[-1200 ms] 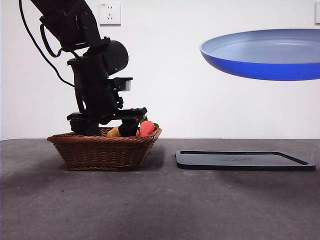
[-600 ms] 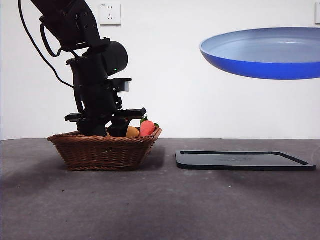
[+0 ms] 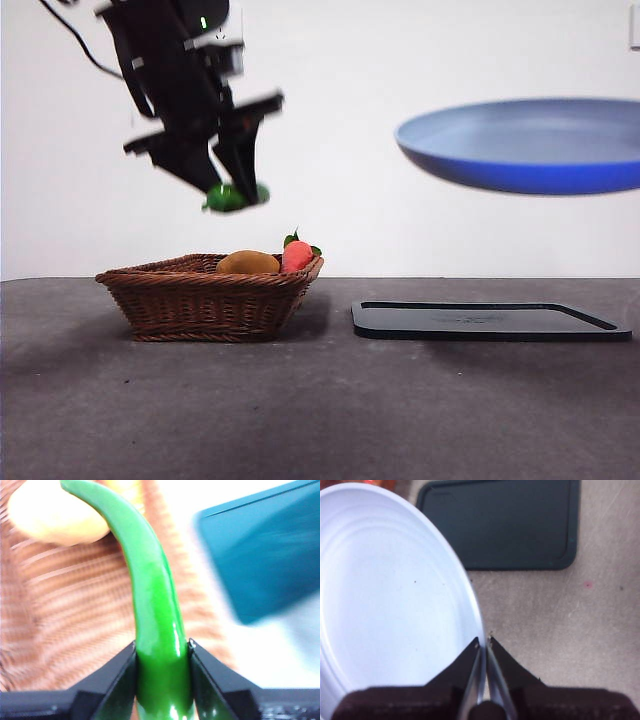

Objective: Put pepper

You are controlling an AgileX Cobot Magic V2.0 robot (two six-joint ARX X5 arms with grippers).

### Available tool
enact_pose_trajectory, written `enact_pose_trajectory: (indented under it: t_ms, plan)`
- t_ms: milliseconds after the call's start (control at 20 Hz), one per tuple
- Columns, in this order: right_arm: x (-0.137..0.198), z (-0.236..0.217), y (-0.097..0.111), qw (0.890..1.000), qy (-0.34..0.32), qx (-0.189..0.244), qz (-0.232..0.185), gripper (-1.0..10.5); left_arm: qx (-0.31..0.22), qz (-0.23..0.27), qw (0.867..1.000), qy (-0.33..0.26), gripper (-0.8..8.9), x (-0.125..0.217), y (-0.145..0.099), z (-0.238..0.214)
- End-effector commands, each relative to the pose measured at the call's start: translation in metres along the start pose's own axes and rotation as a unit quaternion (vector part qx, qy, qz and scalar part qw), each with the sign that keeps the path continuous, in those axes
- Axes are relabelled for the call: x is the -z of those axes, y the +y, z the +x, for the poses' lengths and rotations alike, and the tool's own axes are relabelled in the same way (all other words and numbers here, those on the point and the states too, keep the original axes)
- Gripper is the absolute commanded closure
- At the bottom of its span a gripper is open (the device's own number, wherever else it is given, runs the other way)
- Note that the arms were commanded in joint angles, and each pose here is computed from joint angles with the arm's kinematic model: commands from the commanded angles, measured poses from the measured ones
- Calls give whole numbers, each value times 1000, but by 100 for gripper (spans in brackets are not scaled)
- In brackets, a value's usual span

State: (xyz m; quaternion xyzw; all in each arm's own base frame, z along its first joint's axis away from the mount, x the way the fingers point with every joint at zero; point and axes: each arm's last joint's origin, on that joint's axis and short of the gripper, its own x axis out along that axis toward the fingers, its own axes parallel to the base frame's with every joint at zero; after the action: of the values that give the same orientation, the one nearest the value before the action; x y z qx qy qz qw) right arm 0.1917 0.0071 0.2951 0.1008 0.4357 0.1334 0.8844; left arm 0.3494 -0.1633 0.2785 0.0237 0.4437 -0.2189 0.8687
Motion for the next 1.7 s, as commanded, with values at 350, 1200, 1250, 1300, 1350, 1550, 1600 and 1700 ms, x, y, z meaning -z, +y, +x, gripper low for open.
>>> enact_pose_trajectory:
  t_ms: [350,1200,1250,1300,1350,1550,1600,1700]
  plan:
    - [-22,65,-13,997,55,-34,49,944,196,66,978,-33,703,1,-67,-65]
    - [-21,83,-11,991,83,-72,70,944,151,227,962,12,701,45,-172,15]
    - [-21,83,-11,991,83,-72,71,944,149,227,962,19,700,46,-173,20]
    - [-21,83,-11,991,84,-73,73,944,148,228,962,25,699,48,-173,24]
    - [-21,83,-10,991,85,-79,74,944,149,229,962,30,699,50,-174,28]
    - [-21,82,-10,989,87,-88,78,944,146,232,961,43,647,54,-176,32]
    - [-21,82,-10,989,87,-89,78,944,147,233,960,40,602,54,-177,32]
    - [-20,82,-10,988,91,-92,81,944,147,233,960,41,564,54,-177,32]
